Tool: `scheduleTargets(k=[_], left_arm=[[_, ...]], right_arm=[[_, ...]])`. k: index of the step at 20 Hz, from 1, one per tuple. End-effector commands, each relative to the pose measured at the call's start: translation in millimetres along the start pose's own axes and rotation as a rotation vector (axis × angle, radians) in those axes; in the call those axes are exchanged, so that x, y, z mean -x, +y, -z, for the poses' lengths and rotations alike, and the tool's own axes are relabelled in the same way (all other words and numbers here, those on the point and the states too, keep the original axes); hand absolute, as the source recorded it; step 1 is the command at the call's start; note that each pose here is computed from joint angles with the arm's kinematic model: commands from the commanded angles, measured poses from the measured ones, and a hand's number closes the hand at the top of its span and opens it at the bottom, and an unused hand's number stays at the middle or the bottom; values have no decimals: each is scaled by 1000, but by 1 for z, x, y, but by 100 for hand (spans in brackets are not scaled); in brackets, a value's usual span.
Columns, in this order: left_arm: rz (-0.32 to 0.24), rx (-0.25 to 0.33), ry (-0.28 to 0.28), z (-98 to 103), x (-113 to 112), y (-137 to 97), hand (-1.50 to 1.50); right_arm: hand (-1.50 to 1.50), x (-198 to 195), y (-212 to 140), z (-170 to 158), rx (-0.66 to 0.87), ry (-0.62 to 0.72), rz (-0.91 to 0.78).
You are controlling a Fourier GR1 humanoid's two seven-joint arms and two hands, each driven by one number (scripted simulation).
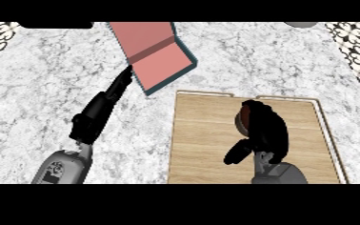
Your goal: Pick the cupcake from the tray and place it in the cardboard box
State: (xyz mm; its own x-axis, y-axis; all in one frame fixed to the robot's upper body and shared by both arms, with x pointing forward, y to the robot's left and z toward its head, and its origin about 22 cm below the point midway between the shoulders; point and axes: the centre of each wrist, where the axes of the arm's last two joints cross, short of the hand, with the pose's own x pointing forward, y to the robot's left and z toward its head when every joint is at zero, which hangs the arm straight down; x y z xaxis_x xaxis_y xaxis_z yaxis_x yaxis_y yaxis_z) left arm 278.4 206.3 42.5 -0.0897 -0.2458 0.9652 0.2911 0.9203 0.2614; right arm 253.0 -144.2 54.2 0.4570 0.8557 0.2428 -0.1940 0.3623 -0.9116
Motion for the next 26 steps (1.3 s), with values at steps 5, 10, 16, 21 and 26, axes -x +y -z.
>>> scheduleTargets(k=[5, 10, 16, 21, 26], left_arm=[[-5, 7, 2, 8, 10, -13, 0], [13, 62, -28, 9, -6, -8, 0], [8, 54, -24, 15, -2, -18, 0], [-12, 7, 7, 10, -2, -2, 0], [2, 0, 10, 3, 9, 12, 0]], right_arm=[[150, -2, 29, 14, 52, -4, -97], [150, -56, 20, -32, -52, -655, -286], [150, -105, 24, -62, -3, -1176, -404], [150, -111, -18, -49, 141, -1301, -295], [150, -95, -60, -82, 141, -1378, -207]])
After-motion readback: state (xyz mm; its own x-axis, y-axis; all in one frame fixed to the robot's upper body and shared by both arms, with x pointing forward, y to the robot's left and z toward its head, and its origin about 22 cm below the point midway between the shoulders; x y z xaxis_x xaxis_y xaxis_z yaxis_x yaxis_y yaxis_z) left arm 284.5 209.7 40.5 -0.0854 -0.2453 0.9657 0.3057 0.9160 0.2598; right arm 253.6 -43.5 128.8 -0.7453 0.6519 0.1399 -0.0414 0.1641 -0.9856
